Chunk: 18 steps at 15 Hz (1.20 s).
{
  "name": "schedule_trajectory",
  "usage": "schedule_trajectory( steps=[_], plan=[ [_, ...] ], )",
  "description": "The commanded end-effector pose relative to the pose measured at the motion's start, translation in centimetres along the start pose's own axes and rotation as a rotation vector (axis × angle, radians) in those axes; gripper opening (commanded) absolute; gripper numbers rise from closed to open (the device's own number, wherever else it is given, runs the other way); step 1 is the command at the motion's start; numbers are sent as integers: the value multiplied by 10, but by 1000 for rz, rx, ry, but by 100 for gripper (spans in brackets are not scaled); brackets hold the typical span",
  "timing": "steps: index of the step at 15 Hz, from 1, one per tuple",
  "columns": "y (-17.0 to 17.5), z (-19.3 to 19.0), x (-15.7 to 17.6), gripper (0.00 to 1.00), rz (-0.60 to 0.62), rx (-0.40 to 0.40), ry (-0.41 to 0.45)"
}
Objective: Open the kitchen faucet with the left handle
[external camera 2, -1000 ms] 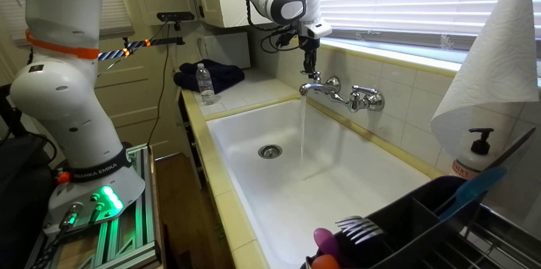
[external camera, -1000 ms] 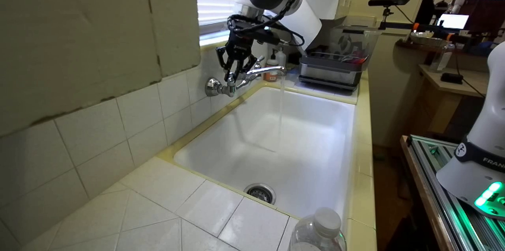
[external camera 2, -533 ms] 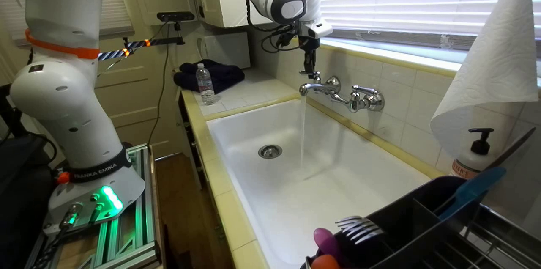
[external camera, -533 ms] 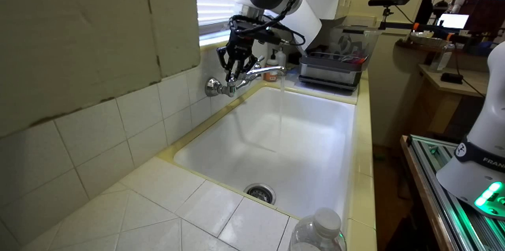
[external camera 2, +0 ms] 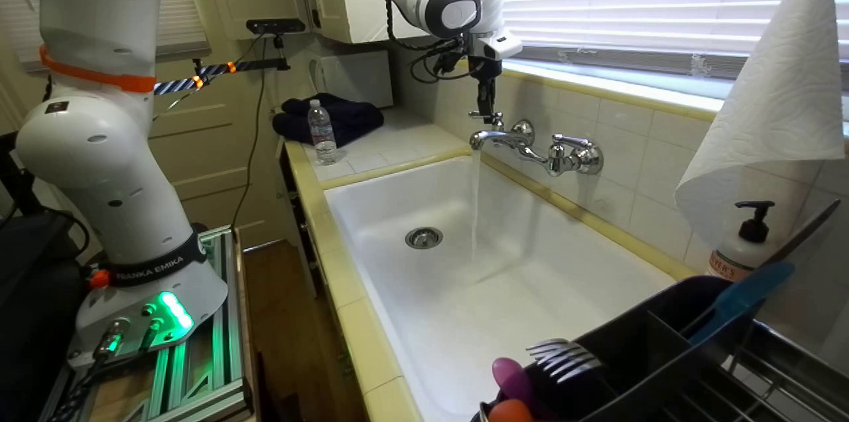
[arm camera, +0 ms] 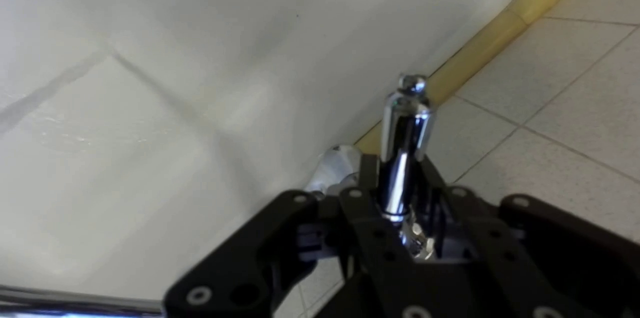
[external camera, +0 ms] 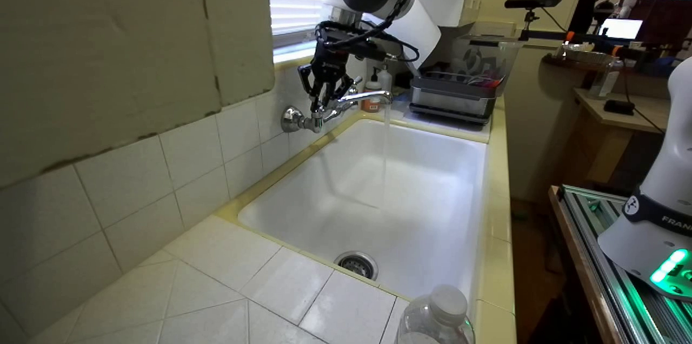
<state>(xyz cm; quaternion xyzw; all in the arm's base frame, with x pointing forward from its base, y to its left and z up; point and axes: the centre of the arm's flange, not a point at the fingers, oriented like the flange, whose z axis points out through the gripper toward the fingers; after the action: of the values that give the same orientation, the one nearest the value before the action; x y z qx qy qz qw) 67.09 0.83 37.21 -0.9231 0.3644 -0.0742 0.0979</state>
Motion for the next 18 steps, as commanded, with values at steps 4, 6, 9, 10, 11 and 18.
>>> schedule_trajectory(
  steps=[4,6,9,10,11,18],
  plan=[
    [-12,6,-9,47,-40,-16,-20],
    [-16,7,-12,55,-46,-16,-20],
    [-21,8,-18,76,-56,-16,-21],
    [-22,7,-20,83,-61,-16,-20],
    [-23,6,-21,92,-63,-19,-15],
    [-20,-9,-32,100,-91,-50,4]
  ],
)
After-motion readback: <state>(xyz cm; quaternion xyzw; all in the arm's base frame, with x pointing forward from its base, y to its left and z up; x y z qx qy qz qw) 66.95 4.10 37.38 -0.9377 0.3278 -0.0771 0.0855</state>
